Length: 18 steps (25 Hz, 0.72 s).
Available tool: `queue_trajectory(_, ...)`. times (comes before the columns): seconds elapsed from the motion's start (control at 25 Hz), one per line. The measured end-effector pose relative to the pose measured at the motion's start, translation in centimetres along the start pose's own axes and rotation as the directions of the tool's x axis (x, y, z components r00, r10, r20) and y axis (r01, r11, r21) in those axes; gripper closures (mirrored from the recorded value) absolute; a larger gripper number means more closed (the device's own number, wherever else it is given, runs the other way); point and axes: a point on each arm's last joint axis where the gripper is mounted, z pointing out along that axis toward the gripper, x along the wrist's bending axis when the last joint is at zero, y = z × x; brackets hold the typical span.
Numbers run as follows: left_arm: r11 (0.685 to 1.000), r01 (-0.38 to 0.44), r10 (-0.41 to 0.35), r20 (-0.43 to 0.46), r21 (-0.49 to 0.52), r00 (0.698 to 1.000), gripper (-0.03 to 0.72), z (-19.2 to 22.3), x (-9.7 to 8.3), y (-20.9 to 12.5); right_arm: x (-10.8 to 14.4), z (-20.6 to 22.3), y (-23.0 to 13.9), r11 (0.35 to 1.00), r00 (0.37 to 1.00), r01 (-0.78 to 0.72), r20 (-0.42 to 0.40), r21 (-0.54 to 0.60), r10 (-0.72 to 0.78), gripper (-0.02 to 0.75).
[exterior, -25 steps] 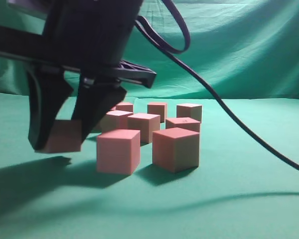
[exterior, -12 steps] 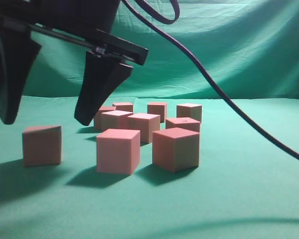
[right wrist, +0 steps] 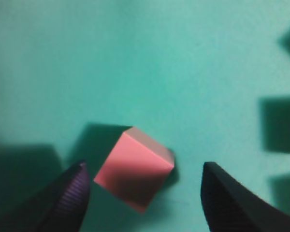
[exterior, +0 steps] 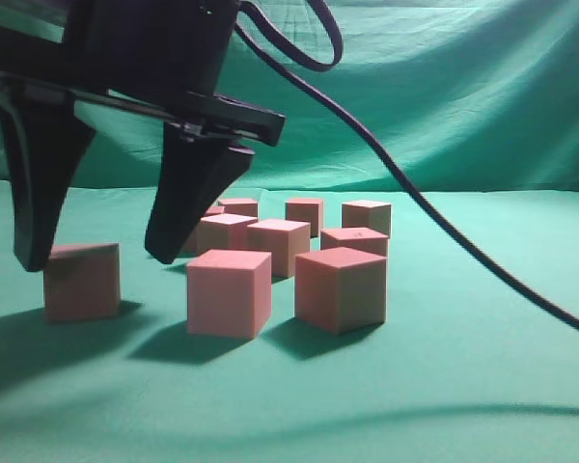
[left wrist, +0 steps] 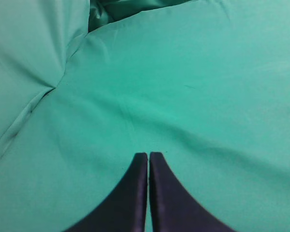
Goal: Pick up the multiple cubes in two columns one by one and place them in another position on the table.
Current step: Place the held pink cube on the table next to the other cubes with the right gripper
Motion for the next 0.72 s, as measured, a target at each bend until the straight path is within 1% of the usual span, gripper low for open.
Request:
queue_trajectory(0.28, 1.0, 0.0, 0.0, 0.0, 0.0, 1.0, 0.688, 0.0, 0.0, 0.0, 0.0, 0.0, 0.3, 1.0, 1.0, -0.005, -0.002, -0.03, 0.005, 0.269)
queue_trajectory(0.36, 1.0, 0.0, 0.0, 0.0, 0.0, 1.0, 0.688, 0.0, 0.0, 0.0, 0.0, -0.1, 0.2, 1.0, 1.0, 0.003, 0.003, -0.02, -0.003, 0.269)
queue_trajectory(0.44, 1.0, 0.0, 0.0, 0.0, 0.0, 1.0, 0.688, 0.0, 0.0, 0.0, 0.0, -0.7, 0.3, 1.0, 1.0, 0.026, 0.015, 0.014, -0.026, 0.269)
queue_trajectory(0.56, 1.0, 0.0, 0.0, 0.0, 0.0, 1.0, 0.688, 0.0, 0.0, 0.0, 0.0, -2.9, 0.9, 0.994, 0.995, 0.078, 0.05, 0.076, -0.082, 0.409)
queue_trajectory(0.64, 1.0, 0.0, 0.0, 0.0, 0.0, 1.0, 0.688, 0.0, 0.0, 0.0, 0.1, -5.2, 1.3, 0.987, 0.991, 0.104, 0.075, 0.119, -0.114, 0.579)
queue_trajectory(0.68, 1.0, 0.0, 0.0, 0.0, 0.0, 1.0, 0.688, 0.0, 0.0, 0.0, 0.2, -6.5, 1.6, 0.986, 0.988, 0.117, 0.091, 0.12, -0.128, 0.644)
queue_trajectory(0.72, 1.0, 0.0, 0.0, 0.0, 0.0, 1.0, 0.688, 0.0, 0.0, 0.0, 0.2, -7.7, 1.7, 0.984, 0.985, 0.123, 0.104, 0.128, -0.137, 0.677)
